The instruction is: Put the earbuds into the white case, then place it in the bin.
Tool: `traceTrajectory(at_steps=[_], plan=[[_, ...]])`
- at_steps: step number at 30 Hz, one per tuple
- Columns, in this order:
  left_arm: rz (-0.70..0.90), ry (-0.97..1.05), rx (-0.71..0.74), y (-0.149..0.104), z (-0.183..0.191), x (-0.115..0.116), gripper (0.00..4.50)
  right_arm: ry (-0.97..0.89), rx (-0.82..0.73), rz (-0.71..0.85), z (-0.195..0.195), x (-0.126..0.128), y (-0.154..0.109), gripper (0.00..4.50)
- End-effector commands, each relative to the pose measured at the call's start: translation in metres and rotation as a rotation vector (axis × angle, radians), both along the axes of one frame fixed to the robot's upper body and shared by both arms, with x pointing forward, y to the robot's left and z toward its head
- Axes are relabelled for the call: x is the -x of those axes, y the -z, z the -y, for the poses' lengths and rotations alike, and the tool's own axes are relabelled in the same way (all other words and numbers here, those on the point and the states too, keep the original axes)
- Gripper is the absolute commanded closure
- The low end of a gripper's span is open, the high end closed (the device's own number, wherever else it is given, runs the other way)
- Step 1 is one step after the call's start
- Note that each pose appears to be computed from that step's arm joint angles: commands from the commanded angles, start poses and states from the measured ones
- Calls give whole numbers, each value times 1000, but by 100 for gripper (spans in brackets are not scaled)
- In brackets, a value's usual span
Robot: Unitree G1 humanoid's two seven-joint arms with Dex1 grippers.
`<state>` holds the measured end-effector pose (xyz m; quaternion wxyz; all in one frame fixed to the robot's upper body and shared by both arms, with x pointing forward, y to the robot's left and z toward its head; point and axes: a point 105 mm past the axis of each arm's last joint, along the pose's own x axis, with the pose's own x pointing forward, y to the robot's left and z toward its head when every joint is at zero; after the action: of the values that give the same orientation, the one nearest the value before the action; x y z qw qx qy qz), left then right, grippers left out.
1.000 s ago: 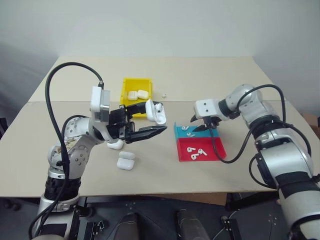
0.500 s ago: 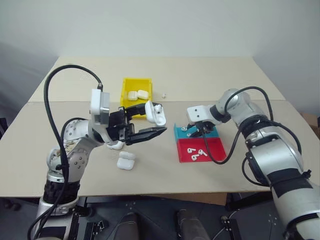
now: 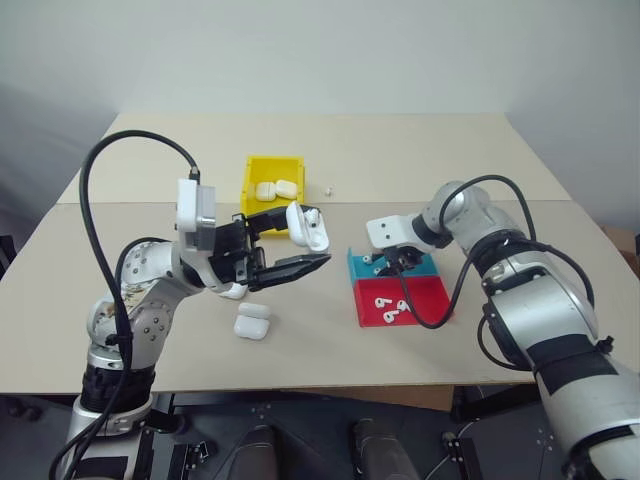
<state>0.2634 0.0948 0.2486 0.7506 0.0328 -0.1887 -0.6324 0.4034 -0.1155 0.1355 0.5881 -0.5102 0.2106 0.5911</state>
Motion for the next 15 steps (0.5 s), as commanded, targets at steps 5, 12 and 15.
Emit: traceTrajectory(at_steps=[5, 12, 15], plan=[[42, -4, 8, -7, -2, 6, 165, 13, 22, 7, 3, -1, 2, 278], [40, -4, 7, -7, -3, 6, 165, 18, 21, 15, 3, -2, 5, 389], [40, -3, 5, -7, -3, 5, 165, 23, 17, 16, 3, -2, 5, 389]])
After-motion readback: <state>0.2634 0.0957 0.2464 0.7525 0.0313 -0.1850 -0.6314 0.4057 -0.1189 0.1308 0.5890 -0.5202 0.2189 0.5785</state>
